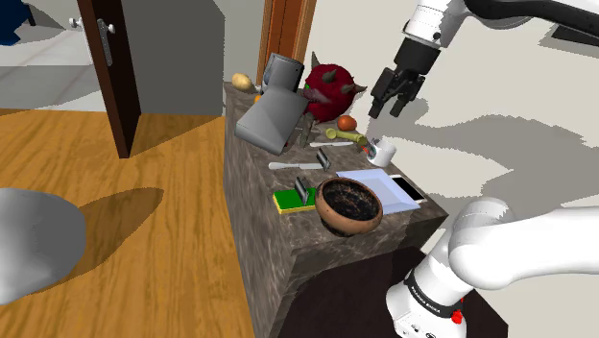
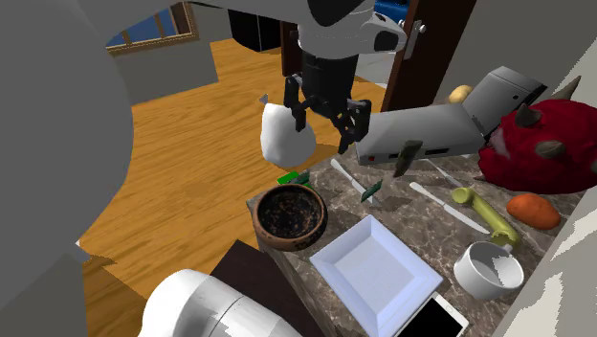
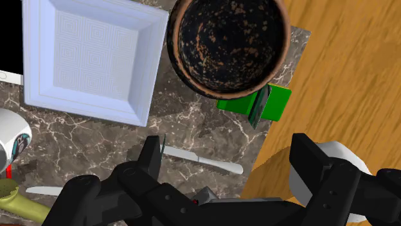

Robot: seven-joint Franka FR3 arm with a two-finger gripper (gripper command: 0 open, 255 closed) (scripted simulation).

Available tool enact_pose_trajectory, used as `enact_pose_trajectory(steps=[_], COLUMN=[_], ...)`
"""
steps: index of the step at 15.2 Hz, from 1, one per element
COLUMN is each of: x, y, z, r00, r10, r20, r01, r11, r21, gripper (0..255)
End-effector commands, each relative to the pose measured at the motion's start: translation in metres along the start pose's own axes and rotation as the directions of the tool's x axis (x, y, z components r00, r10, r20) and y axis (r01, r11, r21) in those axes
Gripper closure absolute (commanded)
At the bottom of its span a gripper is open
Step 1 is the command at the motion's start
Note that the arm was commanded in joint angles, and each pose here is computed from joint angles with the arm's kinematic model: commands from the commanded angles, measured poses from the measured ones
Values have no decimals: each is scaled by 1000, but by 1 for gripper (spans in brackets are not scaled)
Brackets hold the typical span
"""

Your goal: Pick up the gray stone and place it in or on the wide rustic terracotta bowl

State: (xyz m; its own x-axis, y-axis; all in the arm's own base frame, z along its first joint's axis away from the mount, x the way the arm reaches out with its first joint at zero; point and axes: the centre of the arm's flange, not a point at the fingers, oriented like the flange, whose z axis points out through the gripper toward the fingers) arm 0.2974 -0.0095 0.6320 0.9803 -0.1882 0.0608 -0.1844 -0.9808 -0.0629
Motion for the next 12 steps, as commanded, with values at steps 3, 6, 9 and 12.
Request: enact_pose_trajectory(steps=[3, 6, 9, 12], x=[24, 59, 94, 129], y=[6, 15, 24, 33], z=[11, 28, 45, 63], r00=[1000, 1000, 1000, 999], r10=[5, 13, 20, 28], r20=[5, 12, 18, 25], r01=[-5, -13, -20, -27], r11=[1000, 1000, 1000, 999], r21=[-5, -14, -22, -30], gripper=[0, 0, 0, 0])
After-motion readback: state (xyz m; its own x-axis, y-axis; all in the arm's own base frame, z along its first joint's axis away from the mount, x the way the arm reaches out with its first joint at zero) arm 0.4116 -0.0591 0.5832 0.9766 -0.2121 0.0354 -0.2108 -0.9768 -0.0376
